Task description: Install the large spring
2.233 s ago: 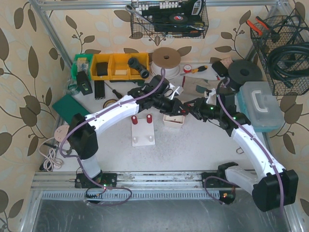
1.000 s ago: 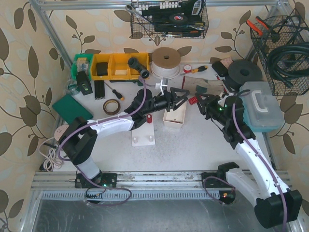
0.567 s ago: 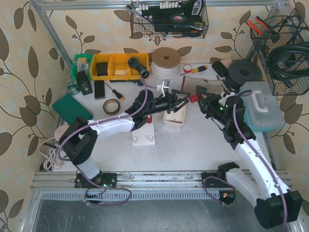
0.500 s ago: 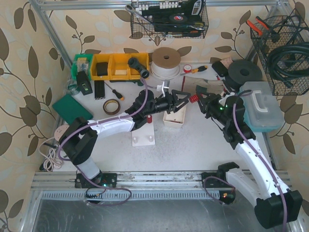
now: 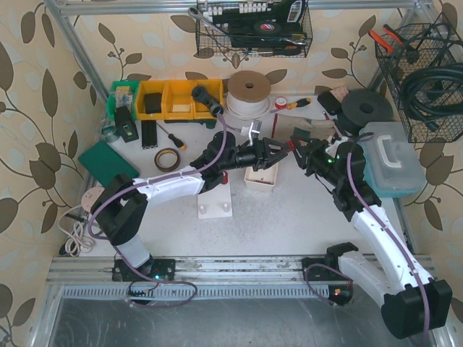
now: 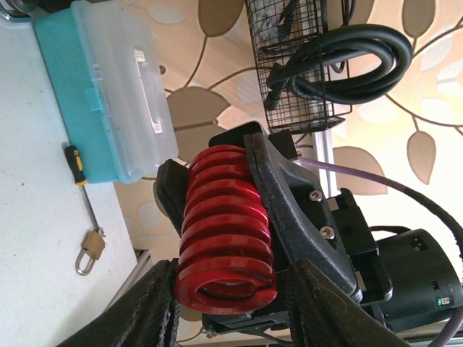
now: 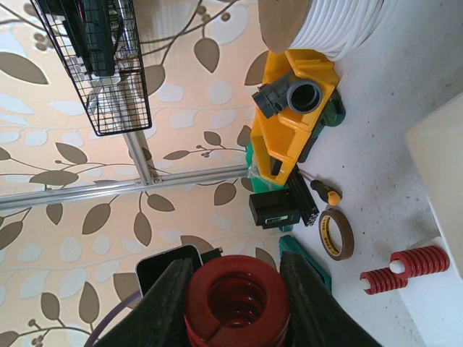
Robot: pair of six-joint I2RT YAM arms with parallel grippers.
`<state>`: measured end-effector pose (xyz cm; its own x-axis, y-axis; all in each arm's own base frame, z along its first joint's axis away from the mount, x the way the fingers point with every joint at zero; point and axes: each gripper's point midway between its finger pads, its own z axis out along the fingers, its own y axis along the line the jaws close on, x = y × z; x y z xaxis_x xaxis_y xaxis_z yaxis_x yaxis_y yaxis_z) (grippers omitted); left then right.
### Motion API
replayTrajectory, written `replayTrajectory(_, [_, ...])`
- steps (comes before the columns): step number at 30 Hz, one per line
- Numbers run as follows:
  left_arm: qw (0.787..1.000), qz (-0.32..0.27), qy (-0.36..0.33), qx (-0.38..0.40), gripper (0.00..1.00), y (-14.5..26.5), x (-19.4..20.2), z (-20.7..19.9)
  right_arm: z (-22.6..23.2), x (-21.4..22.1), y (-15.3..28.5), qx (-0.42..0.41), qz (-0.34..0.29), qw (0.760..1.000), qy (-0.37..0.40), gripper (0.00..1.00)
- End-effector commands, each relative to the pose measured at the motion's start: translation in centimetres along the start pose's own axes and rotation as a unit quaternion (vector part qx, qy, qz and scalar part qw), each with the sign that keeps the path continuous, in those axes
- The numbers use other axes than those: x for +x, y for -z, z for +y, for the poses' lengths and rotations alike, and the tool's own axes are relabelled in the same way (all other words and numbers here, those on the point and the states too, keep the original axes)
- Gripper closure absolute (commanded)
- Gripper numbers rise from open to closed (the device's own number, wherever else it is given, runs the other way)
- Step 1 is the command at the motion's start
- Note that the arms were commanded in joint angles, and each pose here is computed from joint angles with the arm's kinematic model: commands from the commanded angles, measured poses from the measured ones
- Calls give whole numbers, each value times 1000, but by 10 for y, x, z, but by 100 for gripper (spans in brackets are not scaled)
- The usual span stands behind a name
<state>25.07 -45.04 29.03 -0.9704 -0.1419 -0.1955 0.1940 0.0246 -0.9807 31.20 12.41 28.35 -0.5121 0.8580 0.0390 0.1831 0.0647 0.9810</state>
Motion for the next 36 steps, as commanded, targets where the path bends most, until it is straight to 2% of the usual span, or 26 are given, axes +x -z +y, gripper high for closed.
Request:
replayTrajectory(1, [999,21,-40,12,55,-4,6,-21,19,7,5,-31,13,999,-15,100])
replayTrajectory(6, [998,15,-54,-1,52,-3,3,-25,19,5,14,-23,-5,1000,-17,100])
replayTrajectory(18, [998,10,-60,2,53,-4,0,-33,17,7,13,-23,-4,1000,-15,100])
replayTrajectory(23, [998,12,-61,4,67,-3,1,-34,17,6,15,-24,-12,1000,-10,100])
replayTrajectory(29, [998,13,-58,-1,100,-3,1,-33,12,5,16,-18,-15,1000,-7,100])
replayTrajectory(31, [998,18,-59,-6,100,-2,3,-33,11,5,16,-15,-14,1000,-3,100])
replayTrajectory(35, [996,35,-72,-46,100,7,10,-28,8,6,24,14,-20,999,25,32])
replayTrajectory(36, [994,39,-79,-61,100,12,11,-27,5,5,27,28,-25,999,38,21])
